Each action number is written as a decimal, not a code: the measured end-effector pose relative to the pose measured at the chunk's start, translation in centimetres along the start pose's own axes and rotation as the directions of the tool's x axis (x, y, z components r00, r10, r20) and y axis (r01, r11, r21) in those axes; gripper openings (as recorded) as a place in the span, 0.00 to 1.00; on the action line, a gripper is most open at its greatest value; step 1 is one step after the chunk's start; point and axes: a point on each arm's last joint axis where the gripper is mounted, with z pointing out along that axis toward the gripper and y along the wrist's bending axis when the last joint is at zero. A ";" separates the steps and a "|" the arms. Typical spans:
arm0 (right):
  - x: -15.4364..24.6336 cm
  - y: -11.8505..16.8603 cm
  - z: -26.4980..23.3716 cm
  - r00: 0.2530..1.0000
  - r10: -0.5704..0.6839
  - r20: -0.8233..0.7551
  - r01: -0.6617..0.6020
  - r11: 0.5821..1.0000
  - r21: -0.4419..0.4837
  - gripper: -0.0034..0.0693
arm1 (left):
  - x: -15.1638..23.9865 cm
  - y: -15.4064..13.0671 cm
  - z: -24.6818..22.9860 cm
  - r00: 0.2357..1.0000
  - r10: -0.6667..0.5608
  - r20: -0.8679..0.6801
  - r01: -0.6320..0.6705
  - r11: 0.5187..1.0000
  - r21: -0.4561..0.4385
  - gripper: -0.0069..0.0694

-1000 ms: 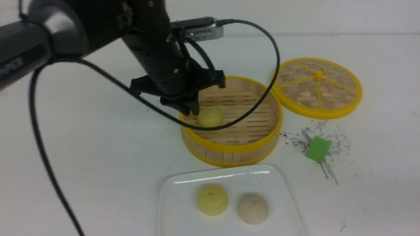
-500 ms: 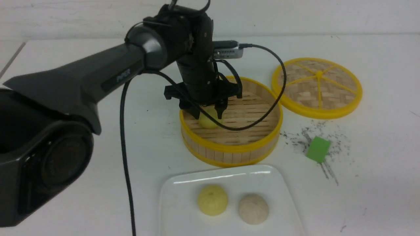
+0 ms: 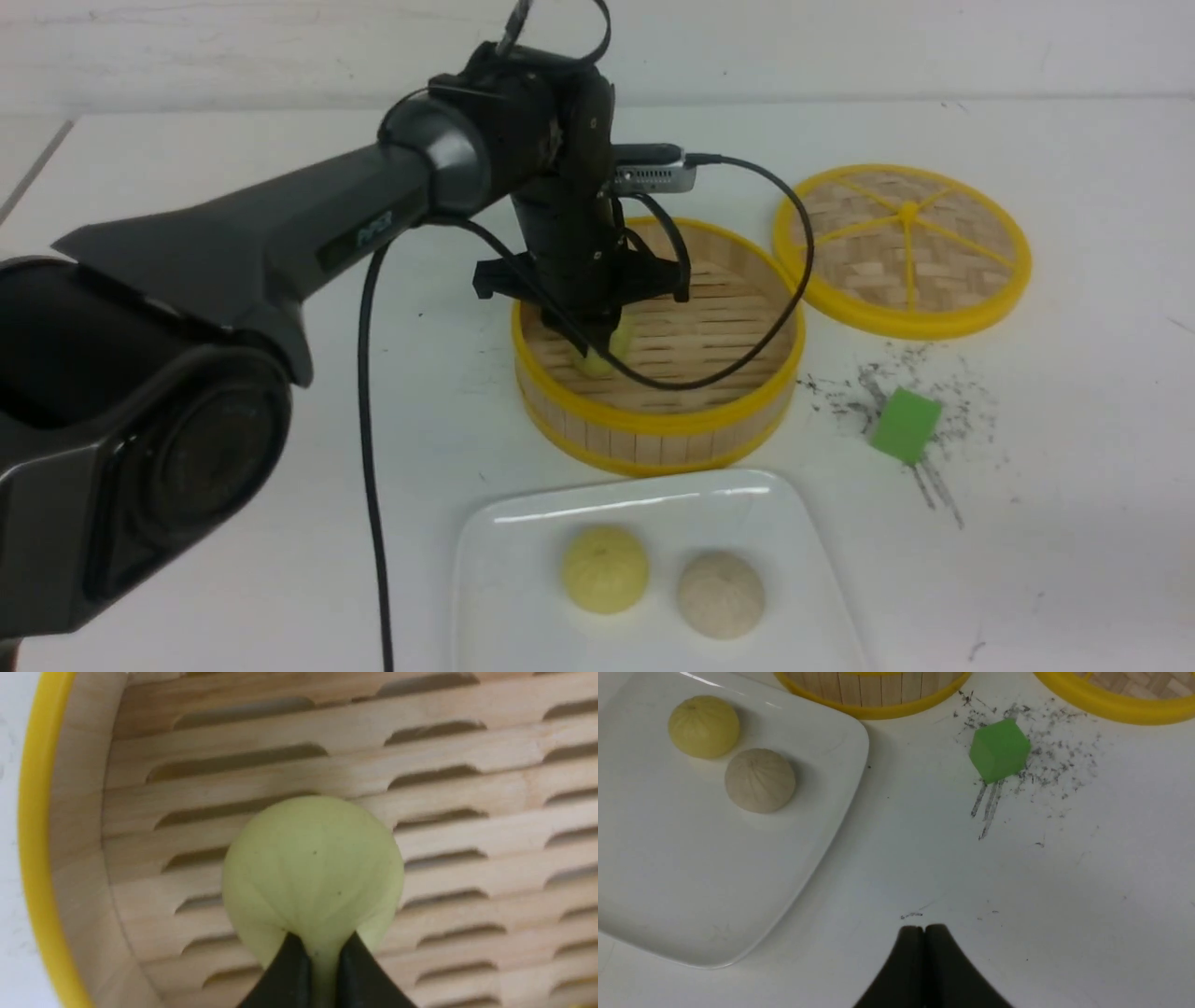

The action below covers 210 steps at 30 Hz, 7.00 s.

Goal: Put the steamed buns into the plate on the white tablecloth.

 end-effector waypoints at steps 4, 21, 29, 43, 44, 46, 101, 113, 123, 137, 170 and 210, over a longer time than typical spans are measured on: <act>0.0 0.0 0.0 1.000 0.000 0.000 0.000 1.000 0.000 0.06 | 0.5 -0.1 -2.9 1.000 0.022 -0.016 -0.022 1.000 0.016 0.12; 0.1 0.0 0.1 1.000 0.005 -0.003 -0.005 1.000 -0.005 0.07 | 11.7 2.9 -24.1 0.970 0.140 0.197 -0.178 0.965 0.190 0.12; 0.0 0.1 0.1 1.000 0.017 0.007 -0.017 1.000 -0.015 0.08 | 19.4 2.3 -13.6 0.981 0.152 -0.118 -0.118 0.960 0.254 0.12; -0.1 0.1 0.1 1.000 0.018 0.015 -0.018 1.000 -0.015 0.10 | 22.9 -3.9 -4.9 0.949 0.210 -0.236 -0.152 0.959 0.240 0.26; -0.1 0.1 0.1 1.000 0.018 0.015 -0.018 1.000 -0.015 0.11 | 22.9 -4.0 -4.7 0.949 0.201 -0.244 -0.143 0.961 0.235 0.32; -0.1 0.2 0.1 1.000 0.022 0.016 -0.022 1.000 -0.018 0.11 | 22.9 -4.0 -4.6 0.951 0.195 -0.240 -0.138 0.962 0.234 0.39; 3.5 1.6 -5.6 0.828 0.111 0.549 -0.106 0.994 -0.041 0.03 | 18.0 -5.3 -9.9 0.944 0.324 0.069 -0.331 0.924 0.194 0.10; 3.4 1.6 -5.6 0.819 0.113 0.562 -0.108 0.993 -0.041 0.04 | 18.1 -5.2 -9.9 0.944 0.327 0.053 -0.331 0.925 0.189 0.11; 3.4 1.6 -5.6 0.819 0.111 0.562 -0.108 0.993 -0.040 0.05 | 18.2 -5.1 -9.9 0.943 0.330 0.043 -0.332 0.925 0.184 0.12; 7.6 -0.7 0.5 0.807 0.051 0.588 -0.207 0.957 0.202 0.06 | 18.1 -5.2 -9.9 0.942 0.332 0.060 -0.337 0.924 0.183 0.13; 12.4 -2.0 4.4 0.953 -0.019 0.304 -0.112 0.906 0.407 0.11 | 29.4 8.0 -20.4 0.930 0.247 0.272 -0.269 0.962 0.047 0.13; 12.4 -2.2 4.4 0.883 0.223 0.413 -0.372 0.869 0.326 0.18 | 31.7 9.9 -19.3 0.931 0.121 0.345 -0.164 0.981 0.100 0.15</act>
